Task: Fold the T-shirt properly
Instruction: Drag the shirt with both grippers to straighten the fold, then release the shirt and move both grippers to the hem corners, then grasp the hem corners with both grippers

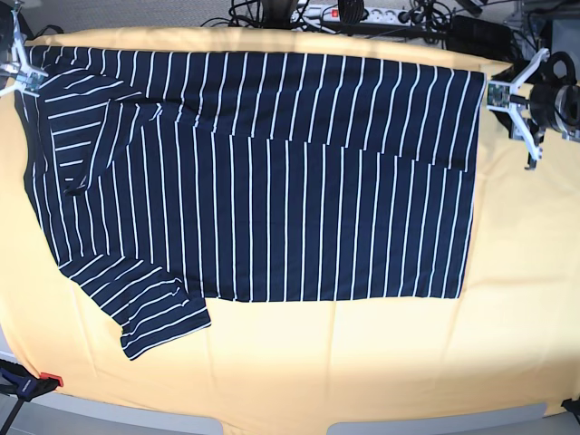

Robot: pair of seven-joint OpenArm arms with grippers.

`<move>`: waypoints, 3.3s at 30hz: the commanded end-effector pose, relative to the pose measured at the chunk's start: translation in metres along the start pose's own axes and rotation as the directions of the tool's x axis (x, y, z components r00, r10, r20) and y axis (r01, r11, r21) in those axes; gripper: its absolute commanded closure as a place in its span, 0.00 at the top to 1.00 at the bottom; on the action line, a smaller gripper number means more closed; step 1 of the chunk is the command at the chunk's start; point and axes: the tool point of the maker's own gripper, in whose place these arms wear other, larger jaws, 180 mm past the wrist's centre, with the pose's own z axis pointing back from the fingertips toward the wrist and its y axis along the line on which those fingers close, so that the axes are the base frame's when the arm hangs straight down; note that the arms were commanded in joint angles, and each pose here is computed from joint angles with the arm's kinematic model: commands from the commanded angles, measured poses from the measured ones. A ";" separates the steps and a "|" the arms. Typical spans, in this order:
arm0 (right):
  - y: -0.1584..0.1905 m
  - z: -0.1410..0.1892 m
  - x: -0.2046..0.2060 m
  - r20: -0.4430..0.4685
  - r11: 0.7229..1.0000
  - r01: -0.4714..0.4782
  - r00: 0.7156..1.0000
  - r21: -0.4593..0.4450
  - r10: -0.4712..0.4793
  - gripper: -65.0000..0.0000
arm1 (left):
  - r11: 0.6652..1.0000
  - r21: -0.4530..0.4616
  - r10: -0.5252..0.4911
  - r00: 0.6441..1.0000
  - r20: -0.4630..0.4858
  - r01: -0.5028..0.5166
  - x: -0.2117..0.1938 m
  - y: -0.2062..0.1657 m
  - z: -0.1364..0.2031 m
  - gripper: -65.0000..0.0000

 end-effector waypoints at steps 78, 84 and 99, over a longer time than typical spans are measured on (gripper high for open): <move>-0.169 0.128 0.048 0.639 0.786 0.527 0.734 -0.325 -0.228 0.35 | 0.208 -0.341 0.633 -0.139 0.761 -0.917 -0.008 0.339 -0.026 0.00; -0.196 0.068 0.066 0.714 0.762 0.636 0.589 -0.121 -0.379 0.56 | 0.210 -0.343 0.635 -0.139 0.760 -0.916 -0.006 0.339 -0.027 0.00; -0.302 -0.025 0.151 0.657 0.365 0.813 -0.028 0.453 -0.753 0.56 | 0.205 -0.331 0.656 -0.121 0.745 -0.921 -0.008 0.332 -0.037 0.00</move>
